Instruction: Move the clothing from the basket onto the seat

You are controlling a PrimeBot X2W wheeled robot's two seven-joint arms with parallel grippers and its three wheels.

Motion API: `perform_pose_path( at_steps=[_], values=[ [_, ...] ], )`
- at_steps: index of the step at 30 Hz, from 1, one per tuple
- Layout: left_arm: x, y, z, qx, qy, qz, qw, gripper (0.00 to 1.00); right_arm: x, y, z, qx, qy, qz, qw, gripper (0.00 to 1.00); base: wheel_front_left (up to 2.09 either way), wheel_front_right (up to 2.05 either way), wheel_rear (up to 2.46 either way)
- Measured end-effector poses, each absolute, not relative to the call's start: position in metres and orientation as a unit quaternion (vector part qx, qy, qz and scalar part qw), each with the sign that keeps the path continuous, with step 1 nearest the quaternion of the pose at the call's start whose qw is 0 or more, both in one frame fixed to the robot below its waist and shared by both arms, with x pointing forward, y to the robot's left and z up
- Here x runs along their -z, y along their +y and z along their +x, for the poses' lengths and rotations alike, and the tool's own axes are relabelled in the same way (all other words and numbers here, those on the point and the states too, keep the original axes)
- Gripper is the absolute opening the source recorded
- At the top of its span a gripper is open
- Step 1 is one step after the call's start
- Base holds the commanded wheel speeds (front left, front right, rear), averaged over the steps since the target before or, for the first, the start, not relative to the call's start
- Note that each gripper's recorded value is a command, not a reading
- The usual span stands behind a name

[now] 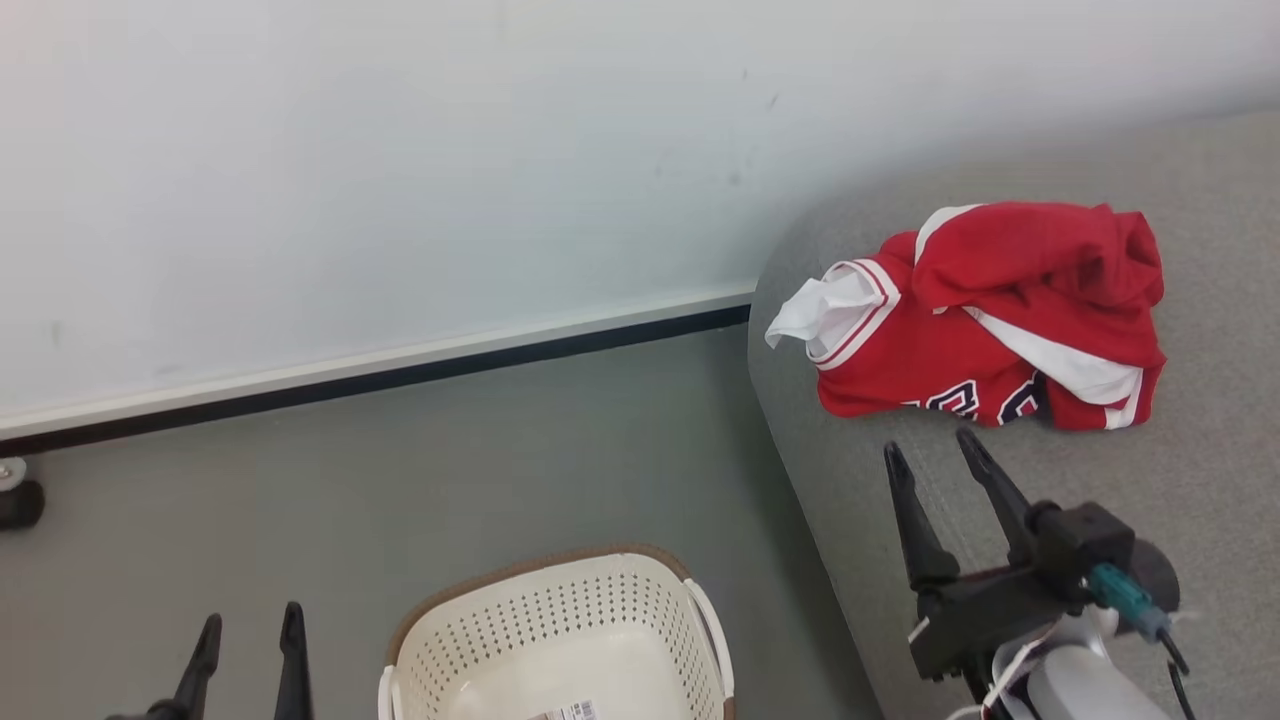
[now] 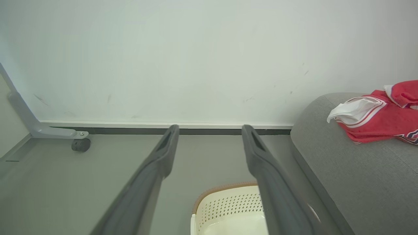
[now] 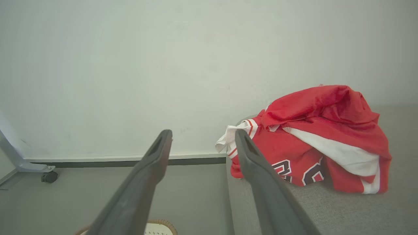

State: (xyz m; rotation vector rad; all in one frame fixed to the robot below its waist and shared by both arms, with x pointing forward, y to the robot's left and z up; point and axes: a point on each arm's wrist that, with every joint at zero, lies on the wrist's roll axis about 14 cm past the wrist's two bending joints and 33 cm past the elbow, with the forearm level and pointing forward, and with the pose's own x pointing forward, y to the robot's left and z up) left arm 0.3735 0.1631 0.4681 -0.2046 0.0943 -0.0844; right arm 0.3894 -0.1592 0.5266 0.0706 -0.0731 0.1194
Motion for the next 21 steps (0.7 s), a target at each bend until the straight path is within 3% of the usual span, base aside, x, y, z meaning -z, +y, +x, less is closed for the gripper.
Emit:
perform_pose_path(
  at_steps=[11,21],
  values=[
    [-0.469,0.169,0.345,0.026,0.045,-0.115,0.992,1.00,-0.519,-0.165,0.353,-0.039,-0.036,0.055,0.997,1.00,0.00,0.00,0.00],
    [-0.472,0.177,0.341,0.013,0.038,-0.116,0.992,1.00,-0.522,-0.175,0.346,-0.022,-0.047,0.051,0.997,1.00,0.00,0.00,0.00]
  ],
)
